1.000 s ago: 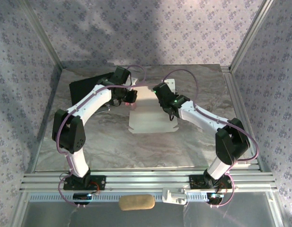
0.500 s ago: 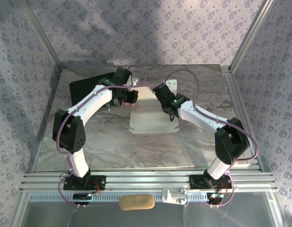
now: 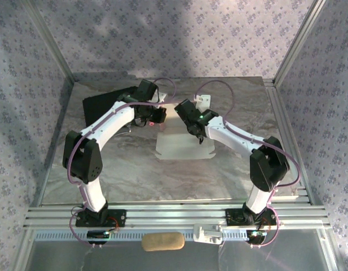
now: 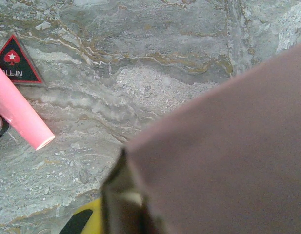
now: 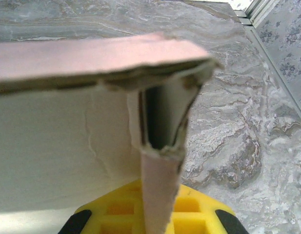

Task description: Fold the paper box

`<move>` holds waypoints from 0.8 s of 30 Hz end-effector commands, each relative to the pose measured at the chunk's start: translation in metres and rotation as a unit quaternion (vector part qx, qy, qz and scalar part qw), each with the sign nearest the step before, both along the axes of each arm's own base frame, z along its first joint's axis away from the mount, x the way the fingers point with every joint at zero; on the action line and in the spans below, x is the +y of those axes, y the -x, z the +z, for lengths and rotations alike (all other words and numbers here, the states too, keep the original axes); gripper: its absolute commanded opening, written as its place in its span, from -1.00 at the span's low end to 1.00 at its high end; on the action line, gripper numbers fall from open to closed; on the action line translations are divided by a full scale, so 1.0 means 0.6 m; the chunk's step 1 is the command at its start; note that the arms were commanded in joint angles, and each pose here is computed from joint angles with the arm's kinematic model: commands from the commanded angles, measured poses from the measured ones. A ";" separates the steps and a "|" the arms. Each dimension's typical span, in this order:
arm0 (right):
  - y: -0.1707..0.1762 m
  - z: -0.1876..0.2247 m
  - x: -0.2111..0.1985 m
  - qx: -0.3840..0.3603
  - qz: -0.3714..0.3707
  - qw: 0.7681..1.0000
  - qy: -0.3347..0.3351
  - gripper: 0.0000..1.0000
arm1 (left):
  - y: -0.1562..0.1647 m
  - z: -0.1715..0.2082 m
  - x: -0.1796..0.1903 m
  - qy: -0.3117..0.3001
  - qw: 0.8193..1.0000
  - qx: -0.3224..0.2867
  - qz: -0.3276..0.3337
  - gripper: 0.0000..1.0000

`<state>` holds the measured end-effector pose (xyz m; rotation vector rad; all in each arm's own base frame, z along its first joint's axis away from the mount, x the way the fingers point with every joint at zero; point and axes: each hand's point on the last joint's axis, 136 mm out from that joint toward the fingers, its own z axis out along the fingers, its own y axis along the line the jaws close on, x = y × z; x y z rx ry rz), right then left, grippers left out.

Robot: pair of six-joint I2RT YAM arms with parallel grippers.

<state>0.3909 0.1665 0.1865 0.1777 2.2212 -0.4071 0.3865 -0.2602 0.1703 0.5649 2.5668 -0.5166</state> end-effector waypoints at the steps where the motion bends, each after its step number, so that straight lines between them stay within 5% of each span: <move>1: 0.005 0.001 -0.019 0.005 -0.008 1.000 0.005 -0.98 | -0.011 0.054 -0.001 0.022 0.999 -0.029 0.007 -1.00; 7: 0.002 0.019 0.015 0.008 0.074 0.994 -0.080 -0.22 | -0.013 0.050 0.005 0.015 0.999 -0.026 0.019 -1.00; 13: 0.006 0.031 0.015 0.007 0.080 0.992 -0.102 0.12 | -0.018 0.055 0.008 0.015 0.999 -0.024 0.034 -1.00; 16: 0.005 0.035 0.014 0.003 0.080 0.991 -0.111 0.16 | -0.017 0.057 0.009 0.012 0.999 -0.021 0.036 -1.00; 24: -0.009 0.018 0.007 0.014 0.065 0.993 -0.099 -0.18 | -0.015 0.058 0.010 0.010 0.999 -0.019 0.035 -1.00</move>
